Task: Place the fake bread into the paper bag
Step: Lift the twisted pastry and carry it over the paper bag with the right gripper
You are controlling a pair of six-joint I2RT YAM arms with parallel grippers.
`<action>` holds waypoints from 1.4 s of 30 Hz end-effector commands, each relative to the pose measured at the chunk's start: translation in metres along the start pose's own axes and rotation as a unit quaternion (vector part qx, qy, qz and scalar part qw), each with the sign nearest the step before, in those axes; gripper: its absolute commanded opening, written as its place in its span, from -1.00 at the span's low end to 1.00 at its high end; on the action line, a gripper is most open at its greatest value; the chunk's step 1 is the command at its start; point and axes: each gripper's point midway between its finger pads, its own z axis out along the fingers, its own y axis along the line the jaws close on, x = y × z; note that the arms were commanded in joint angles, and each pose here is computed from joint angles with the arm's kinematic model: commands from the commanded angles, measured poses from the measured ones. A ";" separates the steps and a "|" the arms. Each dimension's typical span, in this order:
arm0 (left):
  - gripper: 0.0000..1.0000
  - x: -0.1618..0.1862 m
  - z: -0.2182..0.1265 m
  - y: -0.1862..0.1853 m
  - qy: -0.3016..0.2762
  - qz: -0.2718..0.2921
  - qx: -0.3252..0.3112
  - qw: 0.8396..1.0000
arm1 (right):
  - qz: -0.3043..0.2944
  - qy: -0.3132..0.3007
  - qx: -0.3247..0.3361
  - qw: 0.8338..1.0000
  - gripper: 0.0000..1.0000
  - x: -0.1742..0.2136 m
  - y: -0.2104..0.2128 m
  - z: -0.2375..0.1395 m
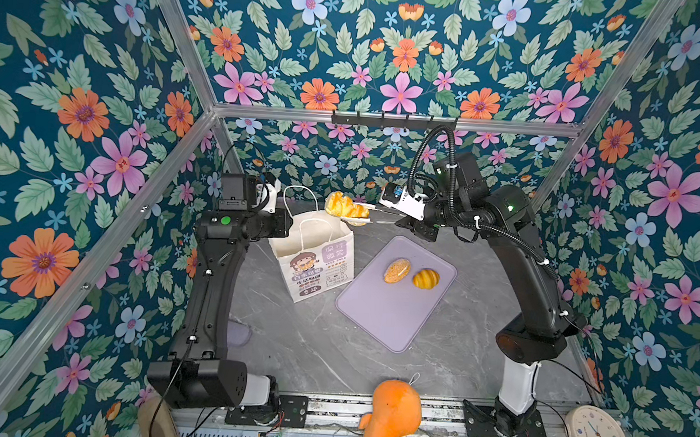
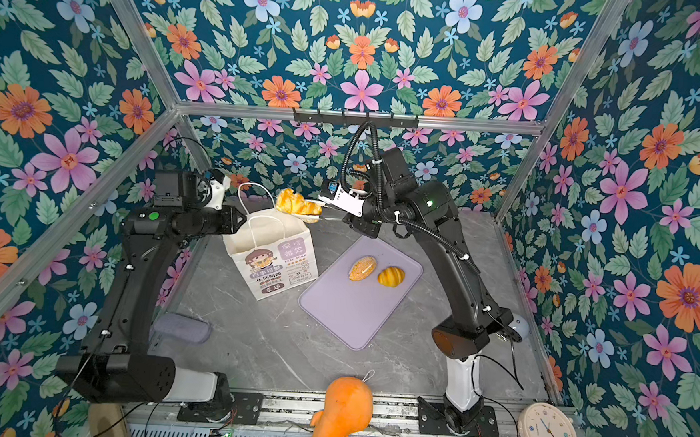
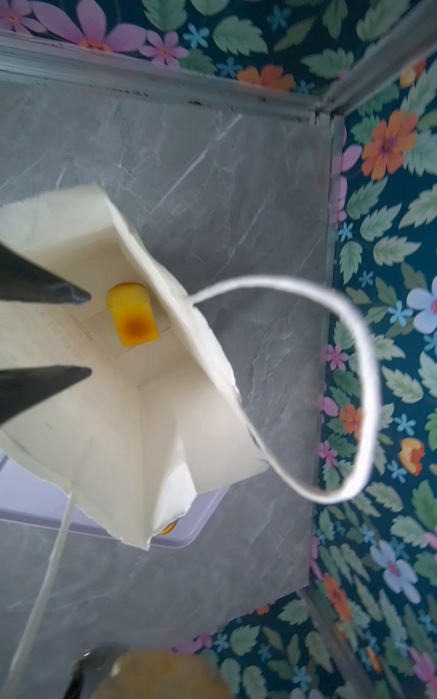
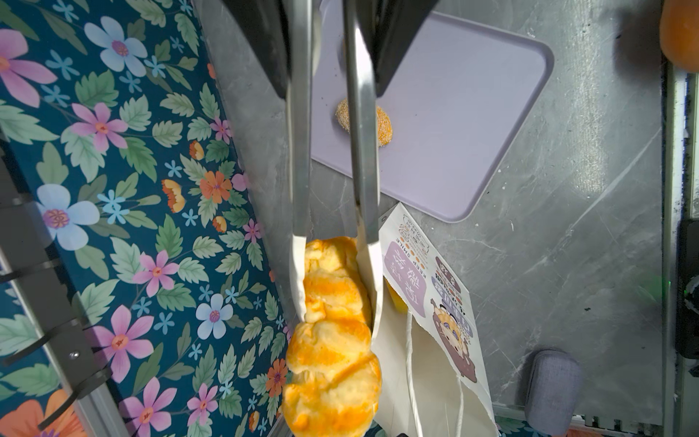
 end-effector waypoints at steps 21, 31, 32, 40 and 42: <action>0.18 0.067 -0.001 0.044 0.036 -0.177 -0.122 0.976 | -0.031 -0.031 -0.016 0.999 -0.35 -0.012 0.000 0.020; -0.39 0.062 0.018 0.053 0.047 -0.155 -0.135 0.977 | -0.031 -0.030 -0.011 0.999 -0.35 -0.009 -0.007 0.032; -0.45 0.060 0.018 0.053 0.045 -0.152 -0.134 0.978 | -0.030 -0.031 -0.011 0.999 -0.35 -0.009 -0.009 0.034; -0.89 0.048 0.023 0.048 0.043 -0.118 -0.114 0.985 | -0.026 -0.049 -0.020 0.998 -0.35 -0.014 -0.012 0.048; -0.94 0.045 0.023 0.048 0.039 -0.108 -0.112 0.987 | -0.026 -0.056 -0.022 0.998 -0.35 -0.016 -0.013 0.051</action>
